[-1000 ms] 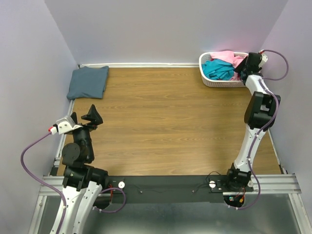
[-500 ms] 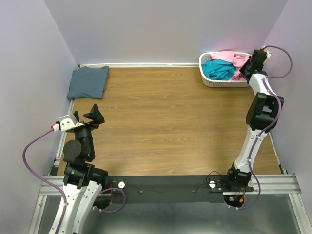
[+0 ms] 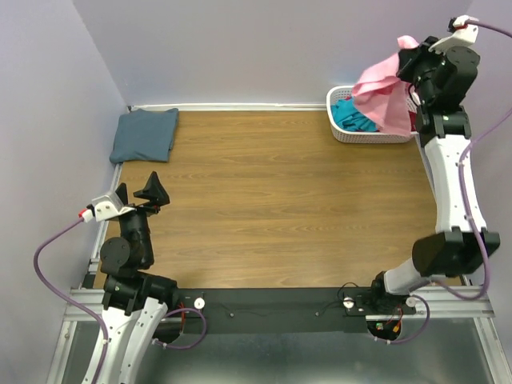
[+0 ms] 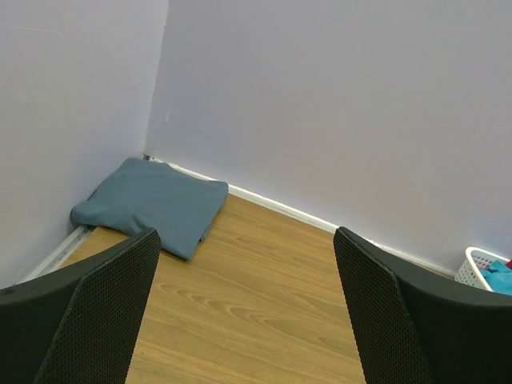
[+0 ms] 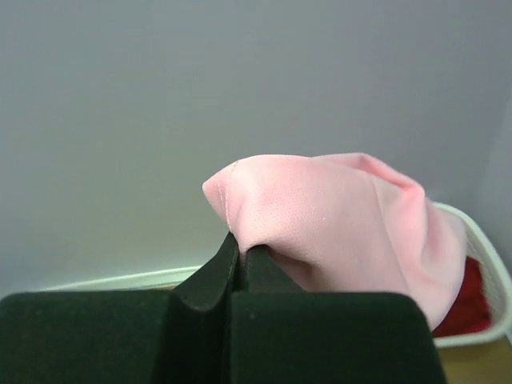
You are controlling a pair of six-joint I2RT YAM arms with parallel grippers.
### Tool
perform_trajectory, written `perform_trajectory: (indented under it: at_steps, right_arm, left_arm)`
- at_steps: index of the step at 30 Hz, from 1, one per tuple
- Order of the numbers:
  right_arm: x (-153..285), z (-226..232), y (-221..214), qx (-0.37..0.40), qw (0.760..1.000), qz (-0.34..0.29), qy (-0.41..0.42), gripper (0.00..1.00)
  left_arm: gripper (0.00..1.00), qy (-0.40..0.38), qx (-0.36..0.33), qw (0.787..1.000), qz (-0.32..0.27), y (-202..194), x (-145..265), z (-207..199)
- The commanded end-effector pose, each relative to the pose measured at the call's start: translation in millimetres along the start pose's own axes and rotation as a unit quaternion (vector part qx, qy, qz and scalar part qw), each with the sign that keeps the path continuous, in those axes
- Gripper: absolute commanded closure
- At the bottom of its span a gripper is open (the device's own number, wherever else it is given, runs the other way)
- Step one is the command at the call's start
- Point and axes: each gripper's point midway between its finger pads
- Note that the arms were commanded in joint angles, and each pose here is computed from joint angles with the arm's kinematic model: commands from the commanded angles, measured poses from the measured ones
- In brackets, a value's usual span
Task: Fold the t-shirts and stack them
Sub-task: Move the tshirt to the center of the board, then flatten the tshirt out
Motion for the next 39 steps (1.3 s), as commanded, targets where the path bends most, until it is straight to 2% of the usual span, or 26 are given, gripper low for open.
perform_trajectory:
  at_steps: [1, 5, 6, 8, 9, 11, 12, 14, 15, 17, 18, 19, 22, 25, 29, 31, 37, 39]
  right_arm:
    - [49.7, 71.8, 21.9, -0.010, 0.990, -0.004, 0.142, 0.99]
    - [98.9, 133.7, 18.2, -0.060, 0.959, 0.034, 0.275, 0.99]
    - [113.8, 153.5, 1.5, -0.068, 0.941, 0.066, 0.325, 1.00]
    - [135.6, 170.8, -17.6, -0.092, 0.918, 0.109, 0.370, 0.99]
    - [151.2, 183.3, -34.1, -0.099, 0.895, 0.143, 0.411, 0.98]
    - [166.8, 183.6, -86.5, -0.132, 0.865, 0.223, 0.431, 0.97]
    - [187.3, 184.9, -132.0, -0.153, 0.825, 0.298, 0.456, 0.96]
    - [208.8, 178.7, -172.8, -0.179, 0.789, 0.363, 0.463, 0.86]
    - [210.9, 170.7, -188.9, -0.187, 0.796, 0.377, 0.435, 0.69]
    - [210.6, 143.9, -229.5, -0.188, 0.823, 0.410, 0.344, 0.47]
    - [208.3, 122.7, -253.9, -0.173, 0.847, 0.415, 0.283, 0.34]
    - [208.9, 111.5, -265.4, -0.163, 0.856, 0.419, 0.254, 0.31]
    - [208.2, 77.5, -291.5, -0.116, 0.880, 0.424, 0.179, 0.29]
    - [203.2, 60.9, -300.2, -0.085, 0.890, 0.424, 0.144, 0.29]
    - [204.8, 59.2, -319.0, -0.082, 0.874, 0.457, 0.145, 0.30]
    - [207.0, 58.5, -328.5, -0.084, 0.868, 0.469, 0.142, 0.30]
    - [214.4, 44.2, -367.6, -0.073, 0.849, 0.512, 0.104, 0.30]
    - [212.7, 38.8, -377.4, -0.071, 0.847, 0.520, 0.091, 0.30]
  left_arm:
    - [0.03, -0.012, 0.005, 1.000, -0.008, 3.5, 2.1, -3.5]
    - [0.03, -0.013, 0.005, 1.000, -0.007, 3.0, 2.3, -4.0]
    - [0.03, -0.016, 0.005, 1.000, -0.006, 2.4, 2.1, -5.1]
    - [0.03, -0.017, 0.005, 1.000, -0.005, 1.8, 1.7, -5.8]
    - [0.03, -0.018, 0.004, 1.000, -0.003, 0.5, 1.5, -6.2]
    - [0.03, -0.020, 0.005, 1.000, 0.000, -1.2, 0.9, -7.2]
    - [0.03, -0.027, 0.005, 1.000, 0.004, -2.7, 0.2, -10.2]
    - [0.03, -0.029, 0.005, 1.000, 0.008, -5.4, -0.8, -11.5]
    - [0.03, -0.039, 0.006, 0.999, 0.013, -7.5, -1.2, -15.4]
    - [0.03, -0.051, 0.009, 0.998, 0.023, -12.0, -2.2, -20.7]
    - [0.03, -0.068, 0.009, 0.997, 0.033, -16.7, -3.0, -27.9]
    - [0.03, -0.078, 0.008, 0.996, 0.041, -21.0, -3.5, -31.9]
    - [0.03, -0.126, 0.020, 0.988, 0.086, -41.4, -5.2, -53.2]
    - [0.03, -0.182, 0.036, 0.975, 0.126, -57.2, -0.4, -76.4]
    - [0.03, -0.250, 0.046, 0.943, 0.213, -93.6, 8.5, -105.5]
    - [0.03, -0.286, 0.055, 0.917, 0.271, -115.7, 17.4, -125.5]
    - [0.03, -0.328, 0.050, 0.861, 0.387, -160.6, 41.8, -180.4]
    - [0.03, -0.322, 0.046, 0.851, 0.412, -176.2, 42.4, -193.0]
Point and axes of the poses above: each gripper's point midway between its finger pads, its own x axis back along the fingers, its own z axis along the line the jaws close on, y = z × x
